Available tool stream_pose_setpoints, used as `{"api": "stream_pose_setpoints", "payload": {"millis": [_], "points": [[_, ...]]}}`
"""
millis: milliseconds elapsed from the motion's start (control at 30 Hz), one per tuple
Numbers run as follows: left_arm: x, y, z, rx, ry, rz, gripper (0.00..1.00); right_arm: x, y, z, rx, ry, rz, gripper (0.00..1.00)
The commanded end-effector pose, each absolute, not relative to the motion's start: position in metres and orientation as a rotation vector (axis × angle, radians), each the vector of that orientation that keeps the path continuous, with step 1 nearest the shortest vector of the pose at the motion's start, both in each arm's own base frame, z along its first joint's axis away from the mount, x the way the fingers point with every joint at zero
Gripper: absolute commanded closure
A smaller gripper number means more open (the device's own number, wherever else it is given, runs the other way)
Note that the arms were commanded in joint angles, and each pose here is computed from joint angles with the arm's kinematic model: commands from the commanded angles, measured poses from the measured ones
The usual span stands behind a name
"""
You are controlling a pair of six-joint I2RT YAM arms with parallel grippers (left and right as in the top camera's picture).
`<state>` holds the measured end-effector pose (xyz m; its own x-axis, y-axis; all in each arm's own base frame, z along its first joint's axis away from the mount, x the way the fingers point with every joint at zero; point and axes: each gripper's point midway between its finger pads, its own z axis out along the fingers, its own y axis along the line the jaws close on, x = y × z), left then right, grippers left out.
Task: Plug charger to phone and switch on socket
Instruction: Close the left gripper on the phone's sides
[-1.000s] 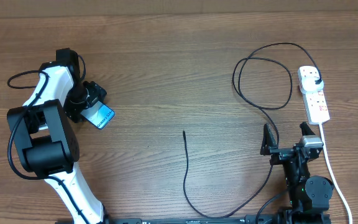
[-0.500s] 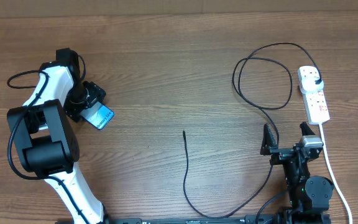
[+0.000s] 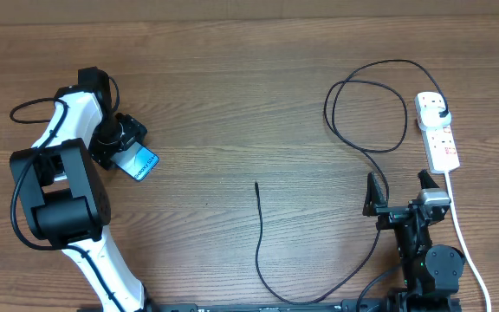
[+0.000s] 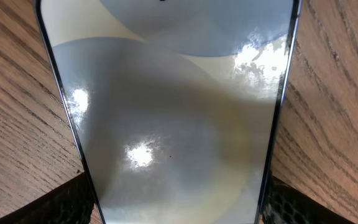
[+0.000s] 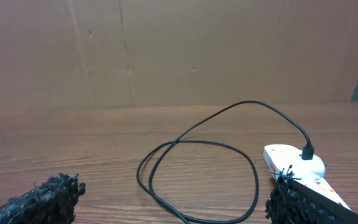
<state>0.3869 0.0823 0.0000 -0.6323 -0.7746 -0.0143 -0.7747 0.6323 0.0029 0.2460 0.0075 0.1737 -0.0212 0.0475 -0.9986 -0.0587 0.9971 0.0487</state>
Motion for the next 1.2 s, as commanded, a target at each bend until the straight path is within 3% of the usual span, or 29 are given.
{"api": "stream_pose_setpoints", "payload": {"millis": [0, 1167], "points": [[0.3802, 0.0930, -0.0084, -1.374, 2.836, 0.094, 0.16, 0.2462, 0.0074, 0.1711, -0.008, 1.589, 0.081, 0.00], [0.3793, 0.0929, -0.0084, -1.375, 2.839, 0.096, 0.18, 0.2462, 0.0074, 0.1711, -0.008, 1.589, 0.081, 0.00]]}}
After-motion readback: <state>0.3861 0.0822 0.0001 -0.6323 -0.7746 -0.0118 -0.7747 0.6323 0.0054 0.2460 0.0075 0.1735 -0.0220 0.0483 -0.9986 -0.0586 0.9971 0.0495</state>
